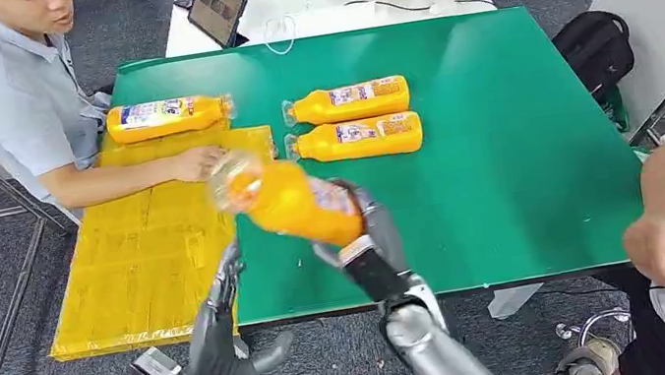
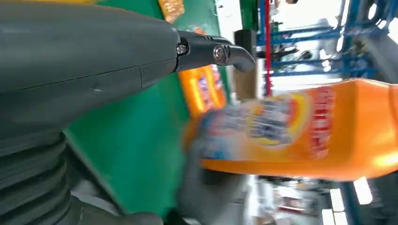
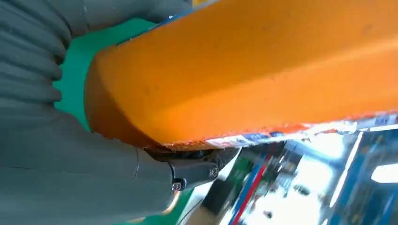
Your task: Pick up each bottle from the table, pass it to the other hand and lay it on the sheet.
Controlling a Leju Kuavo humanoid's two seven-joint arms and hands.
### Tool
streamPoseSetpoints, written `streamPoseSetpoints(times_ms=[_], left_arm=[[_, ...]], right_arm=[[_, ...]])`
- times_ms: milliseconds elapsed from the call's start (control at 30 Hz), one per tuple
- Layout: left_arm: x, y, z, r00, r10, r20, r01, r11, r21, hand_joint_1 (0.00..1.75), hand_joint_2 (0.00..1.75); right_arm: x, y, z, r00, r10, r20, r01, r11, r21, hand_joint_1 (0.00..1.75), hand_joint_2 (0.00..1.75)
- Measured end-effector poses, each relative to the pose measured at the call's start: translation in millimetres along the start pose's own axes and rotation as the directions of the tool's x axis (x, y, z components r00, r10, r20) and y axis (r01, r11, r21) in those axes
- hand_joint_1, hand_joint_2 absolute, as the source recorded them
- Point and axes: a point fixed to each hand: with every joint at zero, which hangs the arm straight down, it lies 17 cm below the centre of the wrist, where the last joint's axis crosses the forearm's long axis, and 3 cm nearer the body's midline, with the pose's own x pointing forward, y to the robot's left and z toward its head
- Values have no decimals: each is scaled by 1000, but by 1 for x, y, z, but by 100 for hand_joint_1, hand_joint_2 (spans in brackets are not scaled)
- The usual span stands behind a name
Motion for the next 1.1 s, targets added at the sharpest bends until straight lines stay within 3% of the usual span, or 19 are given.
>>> streamPoseSetpoints(times_ms=[333, 733, 767, 800, 833, 867, 900, 1100], left_arm=[[12, 10, -23, 984, 175, 31, -177, 980, 89, 0, 175], [10, 29, -31, 973, 225, 45, -229, 949, 217, 0, 175], [9, 29, -31, 972, 233, 39, -236, 946, 221, 23, 175], [7, 29, -30, 970, 241, 35, -242, 944, 223, 23, 175], [5, 28, -29, 969, 246, 31, -247, 943, 224, 155, 175], [4, 28, -29, 966, 255, 31, -255, 940, 226, 175, 175], [4, 28, -28, 964, 263, 30, -263, 937, 228, 175, 175], [2, 30, -29, 948, 317, 25, -314, 922, 226, 175, 175]], right_arm=[[15, 95, 29, 1000, -11, 20, 6, 970, 242, 175, 175], [22, 135, 53, 999, -32, 12, 26, 940, 341, 175, 175], [21, 136, 54, 1000, -30, 9, 24, 937, 349, 175, 175], [19, 138, 55, 1000, -26, 6, 22, 934, 358, 175, 175], [17, 139, 56, 1000, -22, 2, 20, 931, 365, 169, 175], [15, 140, 58, 1000, -18, -2, 18, 928, 372, 110, 175], [13, 142, 59, 1000, -15, -4, 16, 926, 378, 0, 175], [4, 149, 73, 1000, 19, -10, -13, 912, 411, 0, 175]])
